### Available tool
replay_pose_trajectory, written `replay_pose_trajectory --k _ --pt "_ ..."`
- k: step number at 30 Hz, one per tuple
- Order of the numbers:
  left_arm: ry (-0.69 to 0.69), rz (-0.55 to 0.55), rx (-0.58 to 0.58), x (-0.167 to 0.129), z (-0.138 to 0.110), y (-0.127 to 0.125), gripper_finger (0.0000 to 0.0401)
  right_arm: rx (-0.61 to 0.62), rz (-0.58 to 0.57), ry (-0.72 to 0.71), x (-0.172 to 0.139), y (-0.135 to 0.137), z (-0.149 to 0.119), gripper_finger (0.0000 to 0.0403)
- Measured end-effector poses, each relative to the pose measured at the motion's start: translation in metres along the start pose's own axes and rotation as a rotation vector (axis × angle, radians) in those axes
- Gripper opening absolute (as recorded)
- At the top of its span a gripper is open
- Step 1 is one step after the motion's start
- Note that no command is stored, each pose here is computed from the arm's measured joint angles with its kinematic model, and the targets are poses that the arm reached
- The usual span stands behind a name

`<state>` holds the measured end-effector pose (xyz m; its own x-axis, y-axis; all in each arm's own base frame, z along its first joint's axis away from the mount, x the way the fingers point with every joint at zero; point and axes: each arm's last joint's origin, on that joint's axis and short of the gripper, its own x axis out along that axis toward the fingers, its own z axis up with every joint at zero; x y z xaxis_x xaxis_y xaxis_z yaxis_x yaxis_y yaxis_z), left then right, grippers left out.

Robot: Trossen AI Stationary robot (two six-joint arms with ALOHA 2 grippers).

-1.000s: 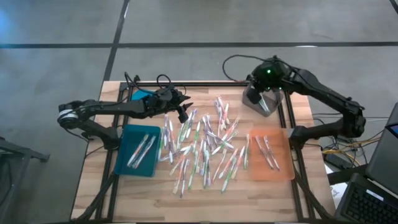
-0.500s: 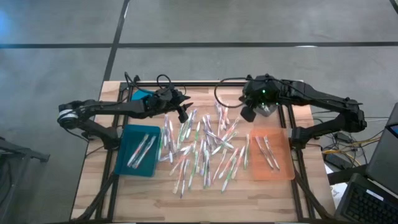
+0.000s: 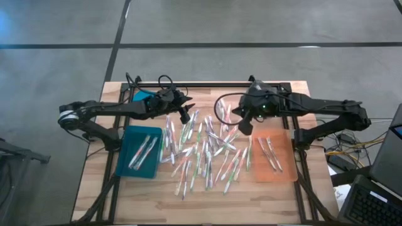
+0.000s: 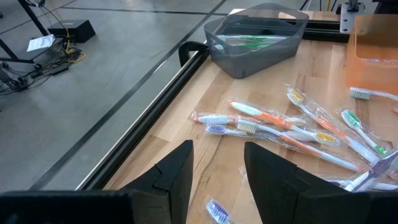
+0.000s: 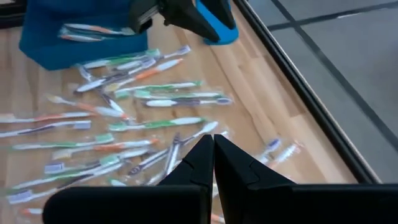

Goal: Pick & Place Toothbrushes
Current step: Put the purple toothbrush into the orange bin

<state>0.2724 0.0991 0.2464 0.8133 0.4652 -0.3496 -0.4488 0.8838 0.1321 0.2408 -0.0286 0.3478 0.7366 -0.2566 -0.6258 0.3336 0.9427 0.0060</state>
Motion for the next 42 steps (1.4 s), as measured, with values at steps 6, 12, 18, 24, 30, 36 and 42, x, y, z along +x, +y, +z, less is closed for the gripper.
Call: replay_pose_trajectory --k 6,12,18,24,30,36,42 --pt "0.0 0.0 0.0 0.0 0.0 0.0 0.0149 0.046 -0.001 -0.005 0.018 0.001 -0.015 0.0009" --pt "0.0 0.0 0.0 0.0 0.0 0.0 0.0149 0.04 0.013 -0.014 0.04 0.006 -0.033 0.0009" --pt "0.012 -0.001 0.002 0.0 -0.001 0.0 0.0149 0.025 0.024 0.063 0.068 0.019 -0.042 0.0009" --pt "0.018 -0.001 0.003 0.0 -0.002 0.0 0.0149 -0.009 0.016 0.169 0.098 0.033 -0.04 0.0009" --pt "0.021 -0.001 0.004 0.0 -0.002 0.0 0.0149 -0.04 0.008 0.279 0.124 0.043 -0.044 0.0009" --pt "0.028 -0.002 0.005 0.0 -0.003 0.0 0.0149 -0.049 -0.005 0.339 0.145 0.047 -0.048 0.0009" --pt "0.038 -0.002 0.007 0.0 -0.004 0.0 0.0149 0.008 -0.05 0.344 0.163 0.034 -0.04 0.0009"
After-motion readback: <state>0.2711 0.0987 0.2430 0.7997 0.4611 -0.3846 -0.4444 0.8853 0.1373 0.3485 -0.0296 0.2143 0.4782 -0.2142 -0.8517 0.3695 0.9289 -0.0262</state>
